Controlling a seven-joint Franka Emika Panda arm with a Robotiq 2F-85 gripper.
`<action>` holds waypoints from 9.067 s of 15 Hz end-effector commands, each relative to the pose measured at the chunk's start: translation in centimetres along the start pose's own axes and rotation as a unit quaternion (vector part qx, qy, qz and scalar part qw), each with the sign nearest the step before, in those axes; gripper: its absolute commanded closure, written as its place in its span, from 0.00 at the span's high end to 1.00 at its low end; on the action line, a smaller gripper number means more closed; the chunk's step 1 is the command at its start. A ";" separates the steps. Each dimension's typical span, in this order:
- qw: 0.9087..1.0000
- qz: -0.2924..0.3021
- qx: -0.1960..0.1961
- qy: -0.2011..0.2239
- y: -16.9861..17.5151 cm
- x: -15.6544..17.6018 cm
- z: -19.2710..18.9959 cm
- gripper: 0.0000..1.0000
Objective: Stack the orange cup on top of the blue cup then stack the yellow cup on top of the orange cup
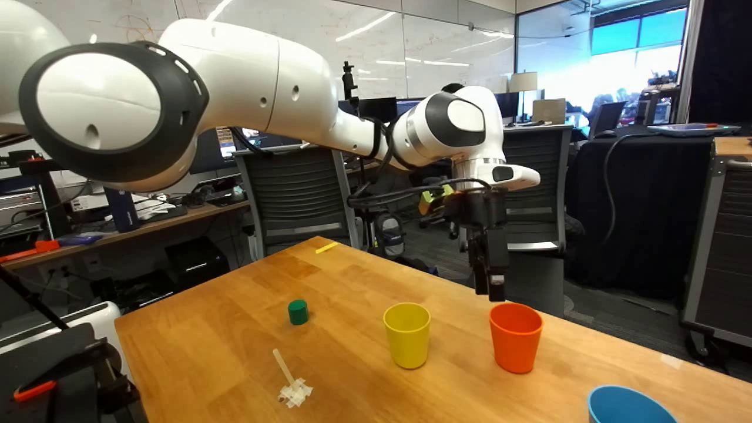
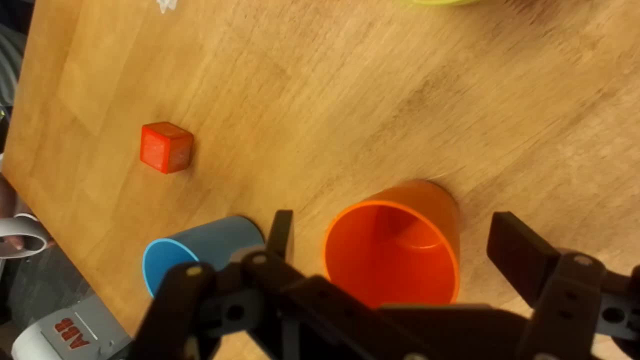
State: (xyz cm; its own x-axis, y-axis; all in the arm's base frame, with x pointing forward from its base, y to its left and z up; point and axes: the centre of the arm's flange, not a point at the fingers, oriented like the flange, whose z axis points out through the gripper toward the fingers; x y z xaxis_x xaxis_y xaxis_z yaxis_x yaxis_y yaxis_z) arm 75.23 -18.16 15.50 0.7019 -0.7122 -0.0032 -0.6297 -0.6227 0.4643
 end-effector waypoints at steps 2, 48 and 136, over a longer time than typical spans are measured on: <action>0.999 0.029 -0.016 0.010 -4.5 5.9 -0.6 1.00; 0.997 0.047 0.003 0.064 -6.9 3.6 3.6 1.00; 0.988 0.069 0.063 0.124 3.5 3.2 4.0 0.01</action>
State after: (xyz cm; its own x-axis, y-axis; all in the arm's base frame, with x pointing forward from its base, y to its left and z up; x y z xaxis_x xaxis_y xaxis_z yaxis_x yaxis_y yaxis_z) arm 77.30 -22.88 12.88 0.6398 -0.6980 0.3215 -0.7673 -0.5567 0.3182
